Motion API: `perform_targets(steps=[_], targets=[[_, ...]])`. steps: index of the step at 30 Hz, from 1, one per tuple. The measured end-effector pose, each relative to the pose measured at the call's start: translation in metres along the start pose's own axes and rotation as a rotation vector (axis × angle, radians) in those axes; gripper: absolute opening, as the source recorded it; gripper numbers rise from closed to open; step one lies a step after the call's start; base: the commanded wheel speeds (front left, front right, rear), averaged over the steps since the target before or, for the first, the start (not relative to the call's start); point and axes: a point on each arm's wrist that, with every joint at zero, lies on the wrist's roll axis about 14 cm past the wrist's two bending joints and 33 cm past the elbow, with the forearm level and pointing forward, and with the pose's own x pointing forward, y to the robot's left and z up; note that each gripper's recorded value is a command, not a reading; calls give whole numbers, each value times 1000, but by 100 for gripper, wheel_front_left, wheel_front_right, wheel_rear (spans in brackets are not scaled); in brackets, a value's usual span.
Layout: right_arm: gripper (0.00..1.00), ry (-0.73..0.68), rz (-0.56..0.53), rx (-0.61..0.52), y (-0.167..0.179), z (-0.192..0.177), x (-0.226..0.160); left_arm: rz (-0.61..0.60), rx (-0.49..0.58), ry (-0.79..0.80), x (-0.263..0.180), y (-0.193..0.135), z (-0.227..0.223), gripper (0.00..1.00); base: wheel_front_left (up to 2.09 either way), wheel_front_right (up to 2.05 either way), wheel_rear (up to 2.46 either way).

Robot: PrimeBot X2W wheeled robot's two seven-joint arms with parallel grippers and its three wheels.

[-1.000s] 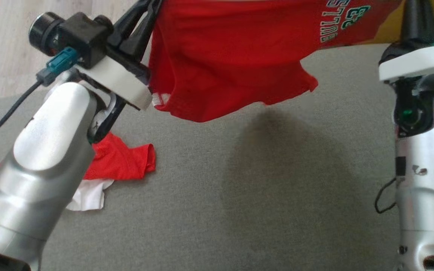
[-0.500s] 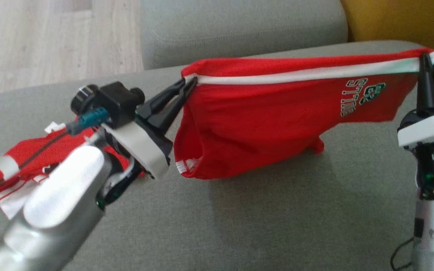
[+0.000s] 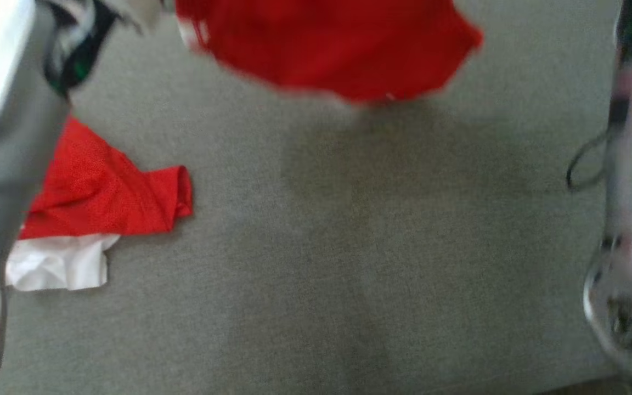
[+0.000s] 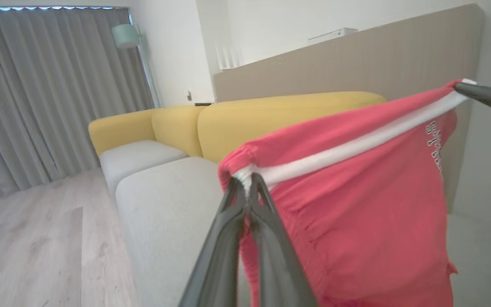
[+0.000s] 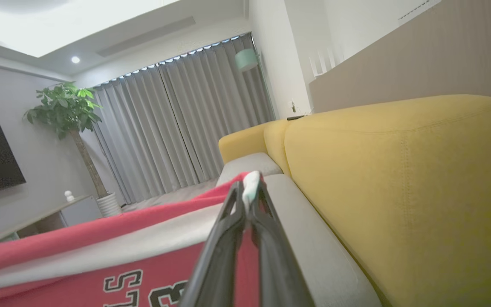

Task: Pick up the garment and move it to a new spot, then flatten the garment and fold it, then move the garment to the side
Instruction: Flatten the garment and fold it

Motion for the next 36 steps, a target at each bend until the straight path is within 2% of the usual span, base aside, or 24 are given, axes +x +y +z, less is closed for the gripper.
perform_targets(steps=[3,7,12,16,19,22,27,36], targets=[[0,-53,-23,23,-4,4,28,29,3,-49,22,15,0,0,0,0,0],[0,-75,-56,28,-12,-6,40,34,11,-95,37,17,-5,0,0,0,0],[0,72,-100,0,-27,-69,35,15,4,-111,45,14,-28,0,0,0,0],[0,231,-151,-15,-46,-130,8,-47,-77,1,31,-16,-88,0,0,0,0],[0,376,-188,-38,-63,-175,-31,-127,-116,136,0,-53,-146,0,0,0,0],[0,490,-213,-70,-79,-202,-62,-195,-179,233,-34,-86,-181,0,0,0,0],[0,602,-229,-105,-93,-210,-91,-279,-295,345,-74,-129,-196,0,0,0,0],[0,719,-286,-119,-119,-207,-140,-351,-302,343,-101,-167,-177,0,0,0,0]])
